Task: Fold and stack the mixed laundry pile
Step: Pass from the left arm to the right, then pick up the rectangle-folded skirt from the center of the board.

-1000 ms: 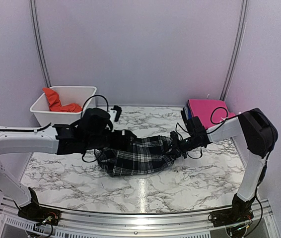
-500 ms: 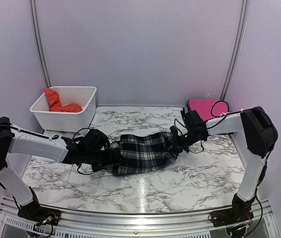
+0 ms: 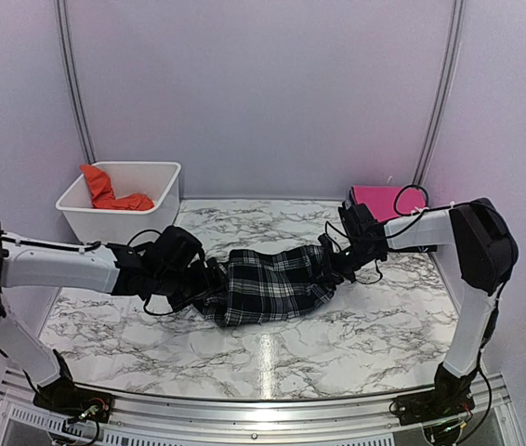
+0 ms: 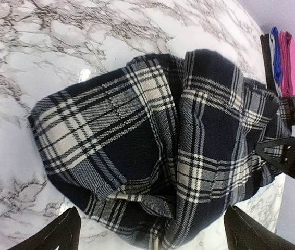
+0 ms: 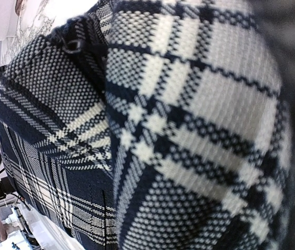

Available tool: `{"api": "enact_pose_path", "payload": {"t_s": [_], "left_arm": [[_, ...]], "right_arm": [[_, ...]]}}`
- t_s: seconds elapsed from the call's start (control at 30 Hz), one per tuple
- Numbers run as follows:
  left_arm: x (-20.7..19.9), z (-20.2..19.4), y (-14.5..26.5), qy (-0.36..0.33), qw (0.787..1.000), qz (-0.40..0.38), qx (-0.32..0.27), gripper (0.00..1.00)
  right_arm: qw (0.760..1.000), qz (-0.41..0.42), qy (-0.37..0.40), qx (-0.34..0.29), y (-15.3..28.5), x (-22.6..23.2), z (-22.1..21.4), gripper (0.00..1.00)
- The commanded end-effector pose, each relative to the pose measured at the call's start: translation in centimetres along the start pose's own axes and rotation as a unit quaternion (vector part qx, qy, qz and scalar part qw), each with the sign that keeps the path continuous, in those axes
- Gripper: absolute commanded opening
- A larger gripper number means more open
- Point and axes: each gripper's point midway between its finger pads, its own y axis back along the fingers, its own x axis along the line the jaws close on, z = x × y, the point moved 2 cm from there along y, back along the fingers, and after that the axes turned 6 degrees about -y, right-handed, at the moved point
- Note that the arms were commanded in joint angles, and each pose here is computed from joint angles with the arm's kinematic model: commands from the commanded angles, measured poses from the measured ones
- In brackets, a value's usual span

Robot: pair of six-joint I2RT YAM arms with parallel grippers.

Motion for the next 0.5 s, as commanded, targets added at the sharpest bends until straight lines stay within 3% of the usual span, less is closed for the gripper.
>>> {"api": "enact_pose_path", "payload": {"t_s": [0.0,0.27,0.47], "left_arm": [[2.4,-0.5,2.5,0.059,0.997,0.050,0.004,0.99],[-0.8,-2.5,0.6,0.086,0.993,-0.083,-0.003,0.99],[0.1,-3.0,-0.6,0.111,0.991,-0.068,-0.035,0.99]], "right_arm": [[1.000,-0.013,0.010,-0.002,0.0,-0.1,0.1,0.00],[1.000,-0.008,0.010,-0.002,0.0,0.2,0.3,0.00],[1.000,-0.009,0.010,0.002,-0.1,0.0,0.0,0.00]]}}
